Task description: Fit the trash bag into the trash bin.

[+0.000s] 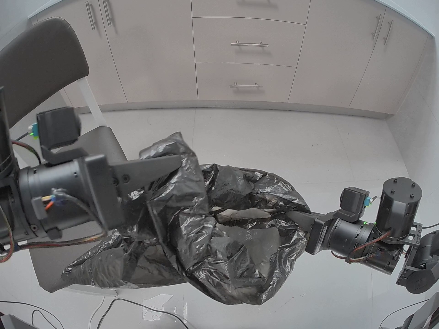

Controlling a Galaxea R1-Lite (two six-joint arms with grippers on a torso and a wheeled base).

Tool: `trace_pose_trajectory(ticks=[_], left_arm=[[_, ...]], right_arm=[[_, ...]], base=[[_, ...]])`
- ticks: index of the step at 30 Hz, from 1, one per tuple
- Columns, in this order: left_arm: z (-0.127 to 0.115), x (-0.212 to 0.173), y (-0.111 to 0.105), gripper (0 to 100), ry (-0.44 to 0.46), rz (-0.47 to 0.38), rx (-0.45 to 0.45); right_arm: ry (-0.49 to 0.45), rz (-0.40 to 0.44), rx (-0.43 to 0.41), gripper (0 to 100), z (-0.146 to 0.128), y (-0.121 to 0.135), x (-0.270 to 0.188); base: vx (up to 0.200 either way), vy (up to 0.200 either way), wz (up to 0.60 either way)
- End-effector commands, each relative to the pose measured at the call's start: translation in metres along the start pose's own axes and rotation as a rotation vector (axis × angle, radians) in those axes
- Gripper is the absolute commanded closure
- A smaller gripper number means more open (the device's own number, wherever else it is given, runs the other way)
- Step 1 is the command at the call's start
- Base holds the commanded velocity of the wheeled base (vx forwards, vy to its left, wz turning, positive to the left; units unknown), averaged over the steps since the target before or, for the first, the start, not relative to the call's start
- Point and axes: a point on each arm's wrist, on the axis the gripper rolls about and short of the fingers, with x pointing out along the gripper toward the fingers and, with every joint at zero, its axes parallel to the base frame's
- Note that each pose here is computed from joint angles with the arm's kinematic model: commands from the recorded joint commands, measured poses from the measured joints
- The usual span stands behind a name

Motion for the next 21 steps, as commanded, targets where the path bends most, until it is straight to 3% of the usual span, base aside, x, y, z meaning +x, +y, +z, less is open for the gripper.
trace_pose_trajectory(ticks=[1,4,7,21], left_arm=[[-0.017,0.047,-0.017,100,0.027,0.043,0.068],[-0.027,0.061,-0.025,100,0.003,0.103,0.112],[-0.029,0.066,-0.029,100,-0.01,0.082,0.105],[-0.024,0.084,-0.04,100,0.009,0.001,0.086]], right_arm=[[-0.088,-0.048,-0.022,100,0.014,0.001,-0.019],[-0.105,-0.115,-0.061,100,0.015,0.001,-0.019],[-0.118,-0.152,-0.082,100,0.016,0.002,-0.02],[-0.144,-0.166,-0.121,100,0.025,0.003,-0.034]], base=[[0.0,0.0,0.0],[0.0,0.0,0.0],[0.0,0.0,0.0],[0.0,0.0,0.0]])
